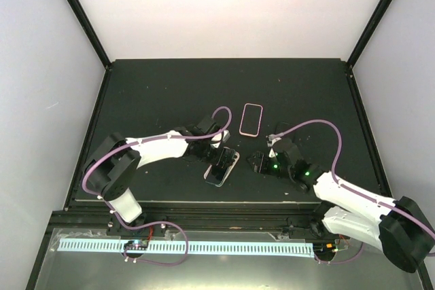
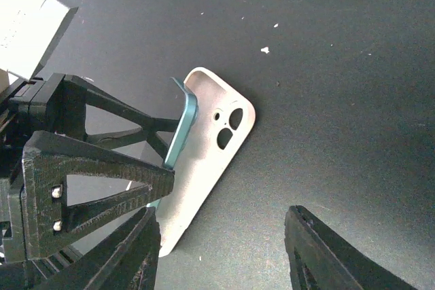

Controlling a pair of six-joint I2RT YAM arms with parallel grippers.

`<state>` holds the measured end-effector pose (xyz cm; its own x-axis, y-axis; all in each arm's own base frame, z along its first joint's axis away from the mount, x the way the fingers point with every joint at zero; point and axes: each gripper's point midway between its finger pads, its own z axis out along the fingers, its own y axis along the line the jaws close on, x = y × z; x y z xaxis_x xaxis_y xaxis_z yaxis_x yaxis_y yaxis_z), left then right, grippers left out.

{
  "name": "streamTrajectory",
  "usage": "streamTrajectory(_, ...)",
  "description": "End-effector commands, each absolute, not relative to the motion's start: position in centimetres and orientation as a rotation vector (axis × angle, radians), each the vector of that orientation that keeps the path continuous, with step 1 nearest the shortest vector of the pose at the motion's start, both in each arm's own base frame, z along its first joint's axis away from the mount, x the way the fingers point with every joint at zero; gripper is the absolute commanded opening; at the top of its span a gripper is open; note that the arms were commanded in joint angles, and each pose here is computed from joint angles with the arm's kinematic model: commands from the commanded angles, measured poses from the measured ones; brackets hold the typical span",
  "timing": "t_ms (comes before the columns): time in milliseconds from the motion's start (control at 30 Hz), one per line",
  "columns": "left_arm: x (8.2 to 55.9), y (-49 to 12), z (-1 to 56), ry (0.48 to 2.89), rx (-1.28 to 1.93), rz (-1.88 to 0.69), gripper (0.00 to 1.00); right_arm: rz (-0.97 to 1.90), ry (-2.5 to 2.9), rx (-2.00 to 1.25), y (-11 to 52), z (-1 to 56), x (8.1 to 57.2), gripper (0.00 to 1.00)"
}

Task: Put the phone into the phone case

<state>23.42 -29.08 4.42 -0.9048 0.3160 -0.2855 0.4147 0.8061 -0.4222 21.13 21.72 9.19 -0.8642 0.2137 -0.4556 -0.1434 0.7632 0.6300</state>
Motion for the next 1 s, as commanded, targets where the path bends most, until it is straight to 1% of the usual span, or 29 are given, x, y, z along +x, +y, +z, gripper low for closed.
streamTrajectory(0,24.8,-30.3,5.7,2.709,0.622,-0.722,0.75,0.963,2.443,0.061,22.0,9.2,21.0,0.52)
streamTrajectory(100,24.9,-30.4,6.2,2.697,0.622,-0.729,0.85,0.992,2.454,0.064,22.4,8.8,20.8,0.53)
streamTrajectory(233,24.9,-30.4,7.1,2.683,0.616,-0.735,0.94,1.027,2.464,0.072,22.8,8.4,20.6,0.54)
streamTrajectory(367,25.1,-29.8,7.5,2.684,0.582,-0.713,0.96,1.094,2.464,0.094,23.4,8.3,20.4,0.54)
streamTrajectory(433,25.3,-29.3,7.4,2.696,0.555,-0.692,0.96,1.138,2.471,0.111,24.0,8.1,20.3,0.53)
streamTrajectory(500,25.7,-28.2,7.0,2.719,0.51,-0.647,0.93,1.175,2.484,0.126,24.7,7.9,20.1,0.52)
streamTrajectory(633,25.8,-26.3,6.1,2.745,0.435,-0.654,0.79,1.217,2.526,0.132,26.3,7.3,19.7,0.5)
streamTrajectory(700,25.4,-25.7,5.7,2.757,0.405,-0.696,0.74,1.243,2.543,0.139,27.1,6.9,19.5,0.49)
streamTrajectory(867,23.6,-25.0,5.0,2.771,0.399,-0.811,0.73,1.278,2.583,0.129,28.6,5.7,19.0,0.48)
streamTrajectory(967,22.4,-24.6,4.3,2.798,0.407,-0.828,0.73,1.298,2.596,0.118,29.3,5.2,18.8,0.47)
